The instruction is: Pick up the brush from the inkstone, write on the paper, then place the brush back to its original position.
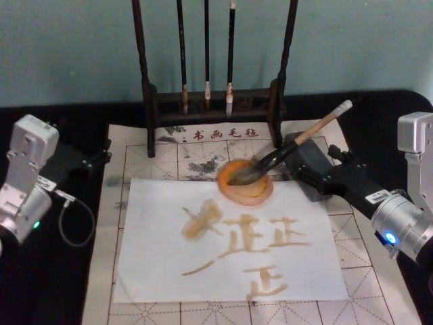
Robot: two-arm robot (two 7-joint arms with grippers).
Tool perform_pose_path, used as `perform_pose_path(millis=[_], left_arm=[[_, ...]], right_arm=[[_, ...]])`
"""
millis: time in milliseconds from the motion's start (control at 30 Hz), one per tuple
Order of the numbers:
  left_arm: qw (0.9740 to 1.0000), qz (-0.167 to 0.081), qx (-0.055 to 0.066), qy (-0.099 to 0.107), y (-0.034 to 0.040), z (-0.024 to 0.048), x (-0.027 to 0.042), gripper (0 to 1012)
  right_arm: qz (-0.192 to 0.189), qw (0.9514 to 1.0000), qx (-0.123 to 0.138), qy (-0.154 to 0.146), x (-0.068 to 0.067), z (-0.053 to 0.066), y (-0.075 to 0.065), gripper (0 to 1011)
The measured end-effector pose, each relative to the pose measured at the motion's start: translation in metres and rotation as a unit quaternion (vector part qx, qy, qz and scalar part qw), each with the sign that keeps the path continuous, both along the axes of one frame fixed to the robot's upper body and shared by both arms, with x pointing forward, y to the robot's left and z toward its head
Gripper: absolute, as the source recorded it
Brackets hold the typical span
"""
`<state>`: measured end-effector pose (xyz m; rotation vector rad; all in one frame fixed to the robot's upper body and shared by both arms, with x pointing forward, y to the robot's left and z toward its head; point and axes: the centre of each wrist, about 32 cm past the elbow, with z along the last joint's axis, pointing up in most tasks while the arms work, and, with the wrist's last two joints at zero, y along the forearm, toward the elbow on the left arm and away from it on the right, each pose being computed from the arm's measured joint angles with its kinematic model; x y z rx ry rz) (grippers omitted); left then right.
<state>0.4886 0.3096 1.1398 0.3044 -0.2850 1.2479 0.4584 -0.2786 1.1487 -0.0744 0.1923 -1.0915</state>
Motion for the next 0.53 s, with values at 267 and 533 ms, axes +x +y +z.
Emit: perform_pose_path(millis=[267,533], left_arm=[[1.0,0.0,0.0,0.0,0.0,0.0,0.0,1001],[1.0,0.0,0.0,0.0,0.0,0.0,0.0,1001]], right_arm=[[0.0,1.0,0.0,0.0,0.0,0.0,0.0,1000],[0.0,1.0,0.0,0.0,0.0,0.0,0.0,1000]])
